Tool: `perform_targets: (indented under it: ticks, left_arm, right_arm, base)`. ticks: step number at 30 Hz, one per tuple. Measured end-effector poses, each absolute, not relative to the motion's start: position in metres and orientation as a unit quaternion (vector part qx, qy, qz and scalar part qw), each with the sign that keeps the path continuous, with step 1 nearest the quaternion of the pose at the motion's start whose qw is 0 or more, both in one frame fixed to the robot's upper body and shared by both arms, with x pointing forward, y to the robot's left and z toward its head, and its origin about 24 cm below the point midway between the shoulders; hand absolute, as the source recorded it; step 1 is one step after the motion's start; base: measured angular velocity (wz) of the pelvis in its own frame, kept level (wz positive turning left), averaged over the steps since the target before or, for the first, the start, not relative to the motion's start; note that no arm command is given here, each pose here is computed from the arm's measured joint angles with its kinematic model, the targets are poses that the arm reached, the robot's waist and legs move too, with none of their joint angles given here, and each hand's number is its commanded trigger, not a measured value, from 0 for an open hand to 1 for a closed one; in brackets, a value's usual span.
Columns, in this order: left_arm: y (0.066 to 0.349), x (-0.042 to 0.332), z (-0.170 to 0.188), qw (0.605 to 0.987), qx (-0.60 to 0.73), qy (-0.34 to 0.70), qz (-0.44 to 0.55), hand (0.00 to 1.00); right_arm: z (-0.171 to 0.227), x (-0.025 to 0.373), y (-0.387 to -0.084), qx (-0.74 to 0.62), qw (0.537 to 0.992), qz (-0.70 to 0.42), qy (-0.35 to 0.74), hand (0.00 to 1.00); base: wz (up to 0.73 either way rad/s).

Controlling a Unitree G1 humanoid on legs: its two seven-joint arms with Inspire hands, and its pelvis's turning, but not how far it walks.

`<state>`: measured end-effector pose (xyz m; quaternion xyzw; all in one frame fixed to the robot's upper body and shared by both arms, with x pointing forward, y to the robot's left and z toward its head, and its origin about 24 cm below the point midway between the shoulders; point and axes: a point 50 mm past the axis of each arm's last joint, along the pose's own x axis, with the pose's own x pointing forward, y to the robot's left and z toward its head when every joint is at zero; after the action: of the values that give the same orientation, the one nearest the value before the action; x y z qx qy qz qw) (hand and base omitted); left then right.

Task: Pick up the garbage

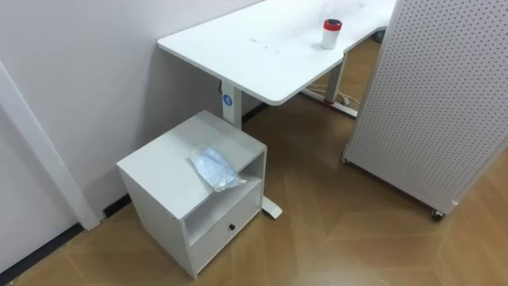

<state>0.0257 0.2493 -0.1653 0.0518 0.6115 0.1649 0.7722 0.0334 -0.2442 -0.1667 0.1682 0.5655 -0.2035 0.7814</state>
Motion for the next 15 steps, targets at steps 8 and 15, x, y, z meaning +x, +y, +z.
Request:
perform_targets:
  ticks: [8,15]
  left_arm:
    - [0.2495,0.0255,-0.1653,0.772,0.052,0.612,0.164,0.0]
    - [0.2508,0.0203,-0.1656,0.765,0.057,0.619,0.169,0.0]
  right_arm:
    - [-0.1668,0.0315,-0.2443,0.168,0.78,-0.206,0.567,1.0]
    - [-0.1674,0.0282,-0.244,0.17,0.775,-0.208,0.572,1.0]
  base:
    - [0.01]
    - [0.0]
